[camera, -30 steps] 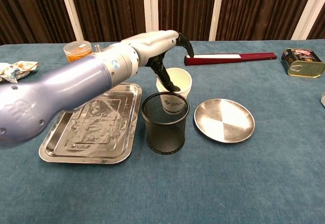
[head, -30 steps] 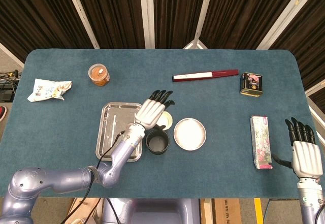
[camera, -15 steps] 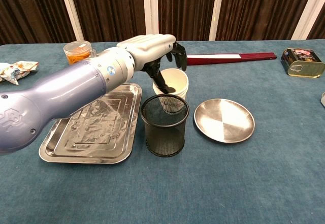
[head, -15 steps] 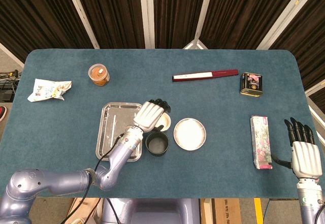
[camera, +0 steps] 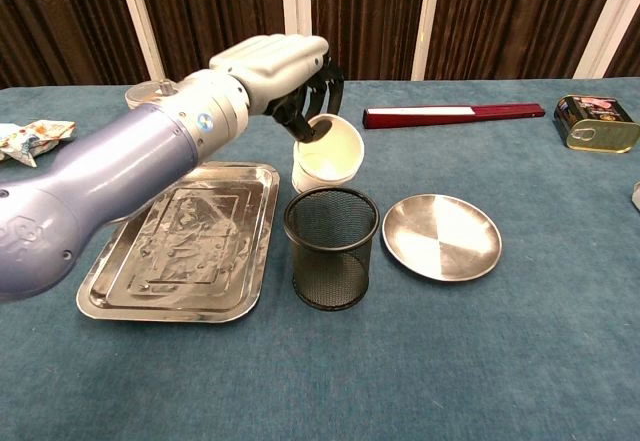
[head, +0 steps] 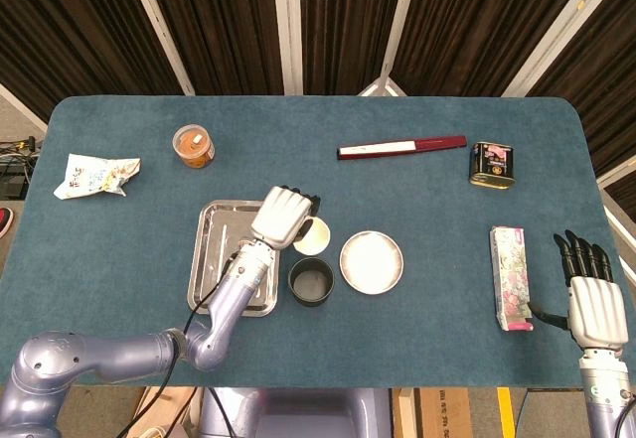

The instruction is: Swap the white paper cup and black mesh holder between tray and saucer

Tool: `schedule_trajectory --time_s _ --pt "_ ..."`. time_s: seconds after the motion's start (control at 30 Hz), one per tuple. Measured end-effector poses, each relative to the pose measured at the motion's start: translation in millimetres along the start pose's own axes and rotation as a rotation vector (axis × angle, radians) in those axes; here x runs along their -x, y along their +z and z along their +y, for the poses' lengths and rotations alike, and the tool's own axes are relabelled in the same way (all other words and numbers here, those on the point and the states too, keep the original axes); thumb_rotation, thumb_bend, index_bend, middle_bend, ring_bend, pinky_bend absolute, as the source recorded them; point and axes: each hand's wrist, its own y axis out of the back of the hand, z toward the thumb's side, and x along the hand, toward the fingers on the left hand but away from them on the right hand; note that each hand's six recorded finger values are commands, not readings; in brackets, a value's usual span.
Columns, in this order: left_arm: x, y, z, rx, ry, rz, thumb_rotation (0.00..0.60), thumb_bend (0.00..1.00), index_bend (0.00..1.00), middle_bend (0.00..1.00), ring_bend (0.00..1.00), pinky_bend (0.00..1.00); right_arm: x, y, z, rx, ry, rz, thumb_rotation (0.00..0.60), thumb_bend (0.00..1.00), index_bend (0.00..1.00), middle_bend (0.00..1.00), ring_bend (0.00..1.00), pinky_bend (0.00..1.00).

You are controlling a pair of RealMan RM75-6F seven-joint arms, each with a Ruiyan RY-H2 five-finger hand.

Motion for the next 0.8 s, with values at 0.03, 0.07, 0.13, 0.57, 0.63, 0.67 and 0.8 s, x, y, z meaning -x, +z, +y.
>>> schedule_trajectory --time_s 0.03,0.07,0.13,0.57,0.63,0.67,0.8 --pt "0 -1 3 0.003 0.005 0.002 0.6 0.67 0.61 0.64 0.55 0.57 0 0 -1 0.001 0.003 0.001 0.6 0.0 0.0 0.0 0.0 0.0" --pt "1 -2 6 0.009 0.011 0.003 0.6 0.66 0.61 0.64 0.55 0.57 0 0 -1 0.0 0.005 0.002 0.6 0.0 0.0 0.0 0.0 0.0" --pt "2 -3 12 0.022 0.017 0.004 0.6 0.66 0.61 0.64 0.55 0.57 0 1 -1 0.0 0.005 0.003 0.6 0.0 0.0 0.0 0.0 0.0" --pt "50 -68 65 0.067 0.024 0.085 0.6 0.64 0.6 0.61 0.54 0.55 -1 2 -1 0.0 0.005 0.006 0.6 0.0 0.0 0.0 0.0 0.0" --pt "60 -84 64 0.086 0.011 0.112 0.6 0.64 0.59 0.61 0.54 0.54 -1 2 -1 -0.001 0.003 0.004 0.6 0.0 0.0 0.0 0.0 0.0" --pt "65 -92 62 0.104 0.003 0.124 0.6 0.64 0.59 0.61 0.54 0.54 -1 2 -1 -0.001 0.002 0.004 0.6 0.0 0.0 0.0 0.0 0.0" --pt "75 -110 52 0.184 -0.023 0.142 0.6 0.64 0.59 0.61 0.54 0.54 0 2 -1 -0.009 -0.003 -0.001 0.6 0.0 0.0 0.0 0.0 0.0"
